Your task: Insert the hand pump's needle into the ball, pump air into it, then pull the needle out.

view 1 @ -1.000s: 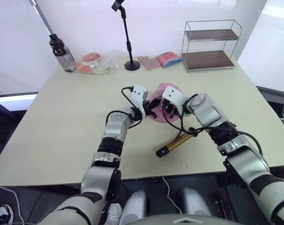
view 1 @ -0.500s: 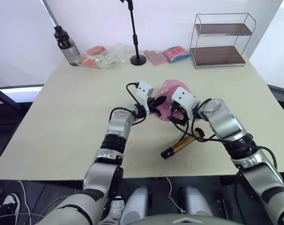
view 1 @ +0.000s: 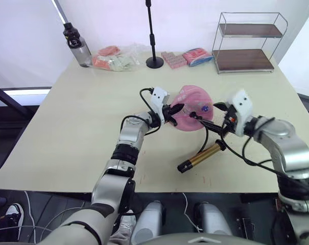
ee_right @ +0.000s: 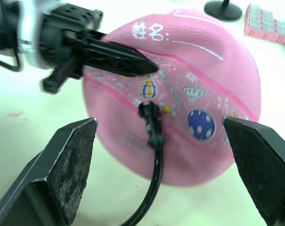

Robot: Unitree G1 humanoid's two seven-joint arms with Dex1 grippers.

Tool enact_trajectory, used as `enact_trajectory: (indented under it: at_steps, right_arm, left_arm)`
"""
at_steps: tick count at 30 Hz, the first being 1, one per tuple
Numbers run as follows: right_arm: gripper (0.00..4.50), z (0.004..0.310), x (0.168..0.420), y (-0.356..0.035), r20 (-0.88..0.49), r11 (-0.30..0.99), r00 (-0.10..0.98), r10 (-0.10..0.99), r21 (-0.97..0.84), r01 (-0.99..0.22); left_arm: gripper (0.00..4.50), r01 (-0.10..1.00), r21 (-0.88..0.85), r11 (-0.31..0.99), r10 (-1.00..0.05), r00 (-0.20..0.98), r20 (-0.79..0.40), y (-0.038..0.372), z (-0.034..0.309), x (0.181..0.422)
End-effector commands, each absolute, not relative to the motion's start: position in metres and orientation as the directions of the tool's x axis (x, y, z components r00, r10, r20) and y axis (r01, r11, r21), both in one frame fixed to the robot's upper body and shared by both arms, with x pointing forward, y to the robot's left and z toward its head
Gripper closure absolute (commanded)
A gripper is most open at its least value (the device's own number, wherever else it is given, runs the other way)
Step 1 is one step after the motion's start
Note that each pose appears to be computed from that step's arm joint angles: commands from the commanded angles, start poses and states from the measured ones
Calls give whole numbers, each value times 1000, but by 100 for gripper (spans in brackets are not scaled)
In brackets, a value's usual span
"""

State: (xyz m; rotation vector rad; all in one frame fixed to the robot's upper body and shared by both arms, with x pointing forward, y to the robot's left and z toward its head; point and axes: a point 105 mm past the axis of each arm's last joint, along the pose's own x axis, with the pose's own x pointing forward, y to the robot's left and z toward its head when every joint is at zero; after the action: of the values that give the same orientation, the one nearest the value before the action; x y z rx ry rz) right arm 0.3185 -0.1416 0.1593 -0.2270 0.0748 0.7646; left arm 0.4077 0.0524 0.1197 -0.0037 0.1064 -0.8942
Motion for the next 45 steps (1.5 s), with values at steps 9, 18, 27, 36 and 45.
enact_trajectory:
  at_steps: [9, 18, 27, 36, 45]
  right_arm:
    - [4, 169, 261, -203, -36, 623, 633, 773, -140, -769]
    - [4, 174, 241, -230, 29, 637, 645, 764, -201, -745]
    - [0, 171, 227, -244, 64, 653, 658, 750, -229, -722]
    - [0, 170, 226, -240, 80, 640, 640, 764, -225, -735]
    - [0, 170, 226, -235, 101, 626, 621, 778, -220, -748]
  left_arm:
    - [450, 808, -45, 588, -793, 564, -233, 50, 88, 404]
    - [450, 824, -27, 565, -799, 539, -266, 56, 89, 409]
    - [264, 831, -24, 556, -819, 542, -189, 59, 120, 420]
    - [6, 850, 37, 526, -845, 527, -86, 56, 166, 422]
    - [6, 856, 114, 504, -862, 506, 10, 60, 217, 407]
